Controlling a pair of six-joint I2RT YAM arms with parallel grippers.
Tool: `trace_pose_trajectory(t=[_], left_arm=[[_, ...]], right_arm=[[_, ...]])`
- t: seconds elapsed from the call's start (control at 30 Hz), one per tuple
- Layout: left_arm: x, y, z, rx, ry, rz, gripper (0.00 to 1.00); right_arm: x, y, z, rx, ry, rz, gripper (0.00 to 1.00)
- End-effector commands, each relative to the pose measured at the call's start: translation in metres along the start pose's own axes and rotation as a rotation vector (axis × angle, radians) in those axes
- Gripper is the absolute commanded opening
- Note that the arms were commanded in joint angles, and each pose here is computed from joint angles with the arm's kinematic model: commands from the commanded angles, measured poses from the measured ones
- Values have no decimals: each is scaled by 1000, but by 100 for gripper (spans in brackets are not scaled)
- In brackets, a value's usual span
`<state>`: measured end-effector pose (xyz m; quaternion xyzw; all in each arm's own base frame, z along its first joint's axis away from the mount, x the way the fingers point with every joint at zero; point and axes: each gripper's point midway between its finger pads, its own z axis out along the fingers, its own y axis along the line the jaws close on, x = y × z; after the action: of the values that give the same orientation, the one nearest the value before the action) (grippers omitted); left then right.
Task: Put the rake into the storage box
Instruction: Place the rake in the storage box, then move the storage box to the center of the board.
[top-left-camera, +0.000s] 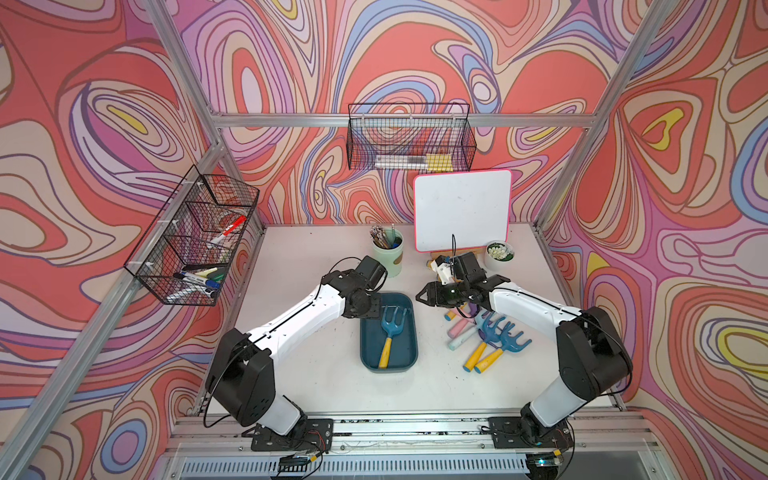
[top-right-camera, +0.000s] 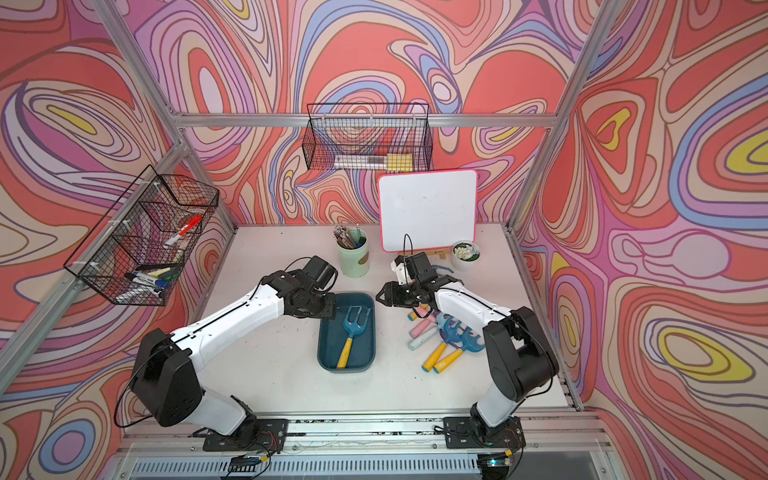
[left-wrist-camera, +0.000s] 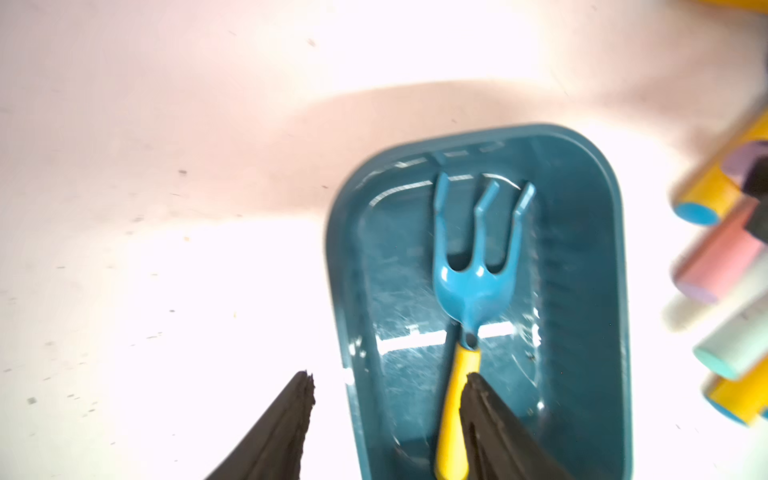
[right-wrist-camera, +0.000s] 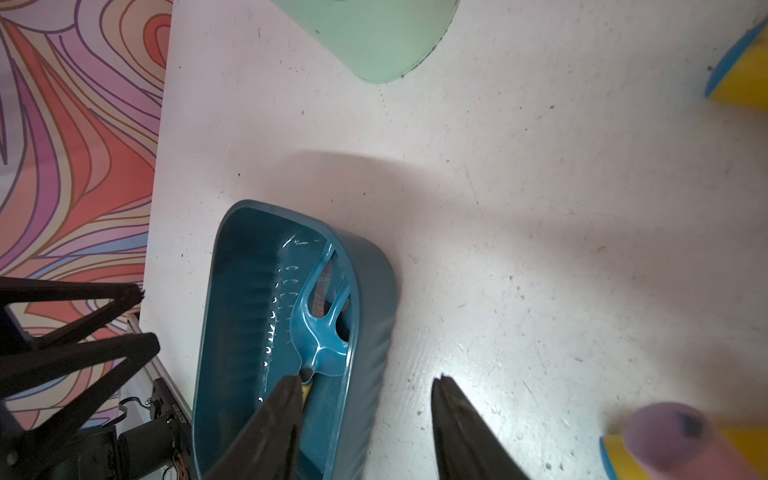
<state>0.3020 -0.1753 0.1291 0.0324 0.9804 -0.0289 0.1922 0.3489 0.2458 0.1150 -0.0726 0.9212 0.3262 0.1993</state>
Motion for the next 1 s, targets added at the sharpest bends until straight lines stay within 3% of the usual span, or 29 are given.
trace_pose_trajectory(t=[0.0,0.23,0.3,0.33,0.4,0.47,0.57,0.73,0.97], left_arm=[[9,23,12,-142,37,5,62],[34,22,50,-147,140,54,63],[36,18,61,-135,166,77,59],[37,17,67,-124,184,82,55],[38,14,81,-102,225,82,30],[34,12,90,-93,243,75,12],[24,8,99,-72,247,71,0],[0,7,105,-44,236,44,0],[-46,34,112,-79,179,-8,0]], right_arm=[[-7,4,0,-2,-7,-6,51],[-6,1,1,9,-4,3,52],[-5,-1,2,13,0,8,51],[-5,-1,3,15,2,10,51],[-4,-2,5,17,12,14,51],[-3,-2,6,18,22,16,51],[-3,-5,7,32,31,23,51],[-5,-10,6,67,18,24,51],[-14,-35,-2,154,-13,90,52]])
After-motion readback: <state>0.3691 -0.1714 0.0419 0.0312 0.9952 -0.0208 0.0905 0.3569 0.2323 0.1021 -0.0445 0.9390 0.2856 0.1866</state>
